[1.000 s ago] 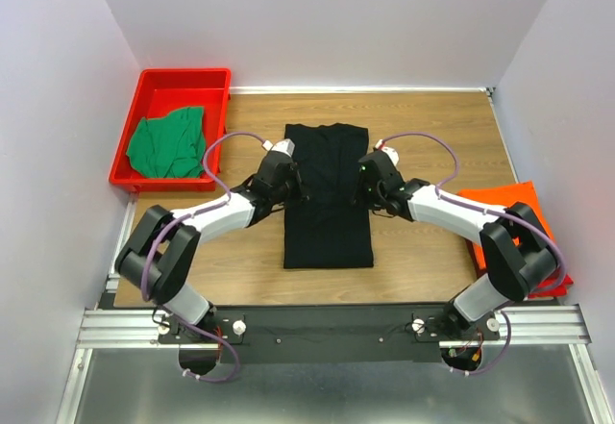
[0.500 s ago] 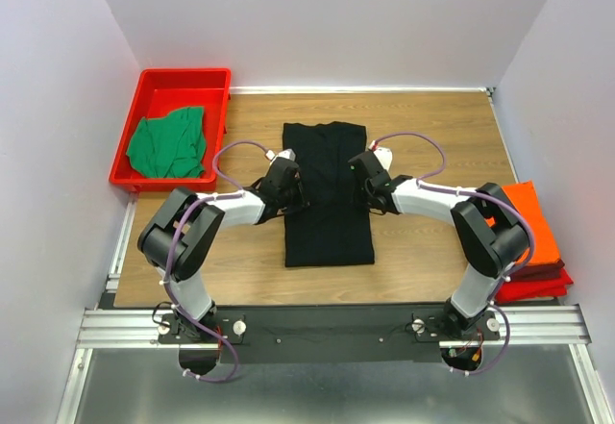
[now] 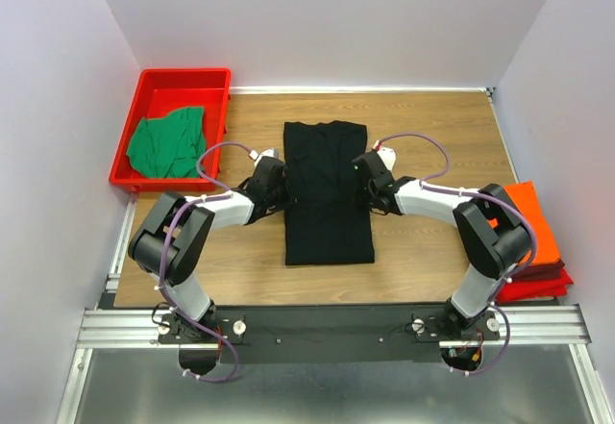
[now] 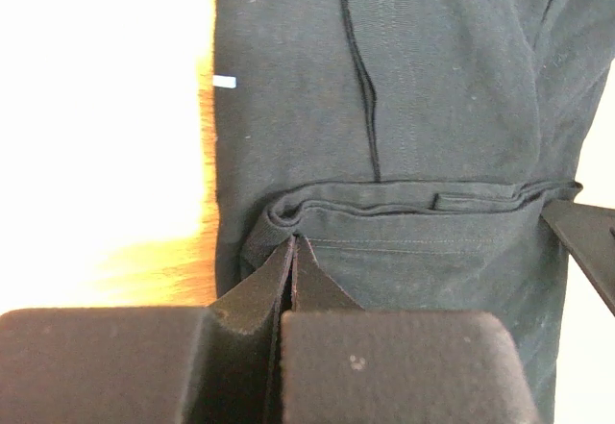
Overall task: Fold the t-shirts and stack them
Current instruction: Fold the tshirt
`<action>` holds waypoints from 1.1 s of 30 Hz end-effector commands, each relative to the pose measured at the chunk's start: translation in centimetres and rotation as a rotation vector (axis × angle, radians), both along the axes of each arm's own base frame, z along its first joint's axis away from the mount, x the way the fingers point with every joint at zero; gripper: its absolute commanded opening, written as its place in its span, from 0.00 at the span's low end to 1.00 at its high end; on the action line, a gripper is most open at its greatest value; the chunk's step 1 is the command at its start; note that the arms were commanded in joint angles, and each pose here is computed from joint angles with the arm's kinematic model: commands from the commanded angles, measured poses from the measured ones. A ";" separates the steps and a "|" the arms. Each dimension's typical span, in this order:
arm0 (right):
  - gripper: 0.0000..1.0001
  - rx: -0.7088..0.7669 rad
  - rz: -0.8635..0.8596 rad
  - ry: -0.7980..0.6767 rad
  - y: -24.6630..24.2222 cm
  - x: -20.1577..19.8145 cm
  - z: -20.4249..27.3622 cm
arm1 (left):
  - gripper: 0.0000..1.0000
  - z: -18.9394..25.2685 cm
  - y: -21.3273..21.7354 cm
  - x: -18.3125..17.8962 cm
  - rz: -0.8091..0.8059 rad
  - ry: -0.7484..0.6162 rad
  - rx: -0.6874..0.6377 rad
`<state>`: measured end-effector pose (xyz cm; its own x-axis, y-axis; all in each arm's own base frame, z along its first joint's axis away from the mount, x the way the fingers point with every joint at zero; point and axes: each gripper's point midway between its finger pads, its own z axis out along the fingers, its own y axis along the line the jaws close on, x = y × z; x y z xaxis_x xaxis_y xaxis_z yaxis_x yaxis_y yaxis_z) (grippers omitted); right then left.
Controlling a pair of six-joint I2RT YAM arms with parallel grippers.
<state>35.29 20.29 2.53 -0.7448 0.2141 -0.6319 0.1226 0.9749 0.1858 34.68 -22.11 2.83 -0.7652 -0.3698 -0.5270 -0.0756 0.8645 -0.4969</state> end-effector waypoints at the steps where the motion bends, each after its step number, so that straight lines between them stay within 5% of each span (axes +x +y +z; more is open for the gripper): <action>1: 0.41 -0.049 -0.023 0.075 -2.1 -1.8 -1.6 | 0.03 -0.6 1.8 0.0 0.028 -0.006 0.062; 10: 0.48 0.079 0.015 0.004 -1.0 -1.1 3.2 | 0.04 2.9 0.3 0.6 -0.056 -0.079 -0.003; 14: 0.65 0.134 0.043 -0.021 -1.2 -1.5 6.2 | 0.21 6.4 -0.5 0.0 -0.118 -0.141 -0.053; 18: 0.68 0.196 0.117 0.027 -0.8 -4.6 6.9 | 0.29 7.5 -0.3 -2.7 -0.161 -0.132 -0.095; 23: 0.62 0.355 0.239 0.165 0.9 -10.3 6.0 | 0.29 4.6 0.7 -7.6 -0.171 -0.016 -0.101; 31: 0.51 0.351 0.288 0.324 1.1 -17.3 2.0 | 0.29 1.7 1.3 -14.1 -0.177 0.112 -0.068; 33: 0.41 0.336 0.270 0.345 0.6 -18.1 1.0 | 0.29 0.9 1.1 -15.2 -0.199 0.140 -0.047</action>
